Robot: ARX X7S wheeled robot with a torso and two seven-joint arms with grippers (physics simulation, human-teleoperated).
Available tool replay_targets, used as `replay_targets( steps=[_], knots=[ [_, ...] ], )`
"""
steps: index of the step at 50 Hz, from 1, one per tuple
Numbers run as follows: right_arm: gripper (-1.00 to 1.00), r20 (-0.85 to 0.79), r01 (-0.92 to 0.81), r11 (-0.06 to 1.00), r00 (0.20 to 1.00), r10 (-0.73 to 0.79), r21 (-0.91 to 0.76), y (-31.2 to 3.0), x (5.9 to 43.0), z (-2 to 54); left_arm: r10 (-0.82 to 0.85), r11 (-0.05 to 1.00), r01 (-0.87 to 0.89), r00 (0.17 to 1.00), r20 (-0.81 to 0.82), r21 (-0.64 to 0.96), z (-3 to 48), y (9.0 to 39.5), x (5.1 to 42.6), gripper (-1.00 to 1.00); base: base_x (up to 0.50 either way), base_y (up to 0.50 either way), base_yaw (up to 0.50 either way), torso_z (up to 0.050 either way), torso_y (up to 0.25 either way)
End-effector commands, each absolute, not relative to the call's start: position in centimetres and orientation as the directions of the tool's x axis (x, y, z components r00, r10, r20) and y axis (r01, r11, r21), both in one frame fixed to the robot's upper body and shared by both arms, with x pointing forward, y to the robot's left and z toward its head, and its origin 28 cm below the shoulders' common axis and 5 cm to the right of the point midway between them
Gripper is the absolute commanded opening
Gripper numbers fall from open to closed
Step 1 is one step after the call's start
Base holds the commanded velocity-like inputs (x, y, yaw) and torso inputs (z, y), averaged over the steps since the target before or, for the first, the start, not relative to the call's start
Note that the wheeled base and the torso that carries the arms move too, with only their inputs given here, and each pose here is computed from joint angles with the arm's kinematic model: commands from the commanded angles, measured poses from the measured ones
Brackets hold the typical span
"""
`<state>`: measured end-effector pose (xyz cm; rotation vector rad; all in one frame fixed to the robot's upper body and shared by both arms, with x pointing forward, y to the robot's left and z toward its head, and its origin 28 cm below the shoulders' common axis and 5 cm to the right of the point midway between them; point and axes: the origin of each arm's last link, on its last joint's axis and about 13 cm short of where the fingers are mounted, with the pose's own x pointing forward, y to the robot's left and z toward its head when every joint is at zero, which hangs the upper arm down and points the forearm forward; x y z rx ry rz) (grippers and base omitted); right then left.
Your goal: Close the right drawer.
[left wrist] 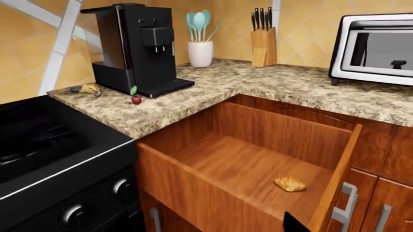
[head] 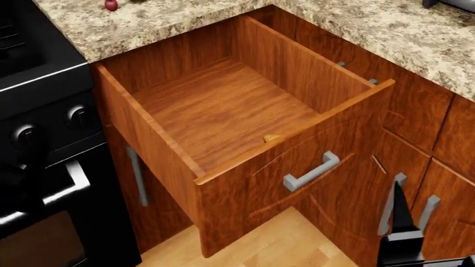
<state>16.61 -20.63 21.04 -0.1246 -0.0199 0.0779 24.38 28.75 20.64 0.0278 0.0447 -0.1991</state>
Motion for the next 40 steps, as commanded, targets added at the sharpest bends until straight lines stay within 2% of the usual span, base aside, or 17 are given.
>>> replay_targets(
  steps=[1, 7, 20, 22, 27, 30, 40],
  knots=[
    [1.00, 0.013, -0.081, 0.986, 0.996, 0.084, -0.148, -20.7, 16.3, 21.7, -0.212, 0.977, 0.213, 0.977, -0.038, 0.021, 21.8, 28.7, 25.0, 1.00, 0.21, -0.17, 0.00, 0.000, 0.000],
    [1.00, 0.014, -0.081, 0.984, 0.996, 0.085, -0.160, -20.7, 16.4, 21.5, -0.229, 0.972, 0.231, 0.972, -0.051, 0.032, 21.6, 28.0, 25.3, 1.00, 0.30, -0.24, 0.00, 0.000, 0.000],
    [1.00, 0.002, -0.067, 0.979, 0.998, 0.069, -0.194, -20.5, 16.7, 21.5, -0.237, 0.971, 0.238, 0.970, -0.051, 0.019, 21.7, 28.6, 25.0, 1.00, 0.30, -0.28, 0.00, 0.000, 0.000],
    [1.00, -0.007, -0.030, 0.977, 1.000, 0.030, -0.212, -20.6, 16.7, 21.5, -0.237, 0.971, 0.238, 0.970, -0.051, 0.018, 21.7, 28.4, 25.0, 1.00, 0.24, -0.21, 0.00, 0.000, 0.000],
    [1.00, 0.002, -0.046, 0.986, 0.999, 0.047, -0.161, -20.6, 16.6, 21.8, -0.233, 0.972, 0.234, 0.971, -0.055, 0.016, 21.6, 28.1, 25.0, 1.00, 0.00, 0.00, 0.00, 0.000, 0.000],
    [1.00, -0.029, -0.041, 0.977, 0.999, 0.036, -0.210, -20.5, 16.8, 21.5, -0.227, 0.973, 0.228, 0.972, -0.057, 0.014, 21.5, 28.4, 25.1, 1.00, 0.00, 0.00, 0.00, 0.000, 0.000],
    [1.00, 0.013, -0.007, 0.978, 1.000, 0.010, -0.207, -20.7, 16.6, 21.8, -0.214, 0.976, 0.215, 0.975, -0.059, 0.014, 21.6, 28.9, 25.0, 1.00, 0.00, 0.00, 0.00, 0.000, 0.000]
  ],
)
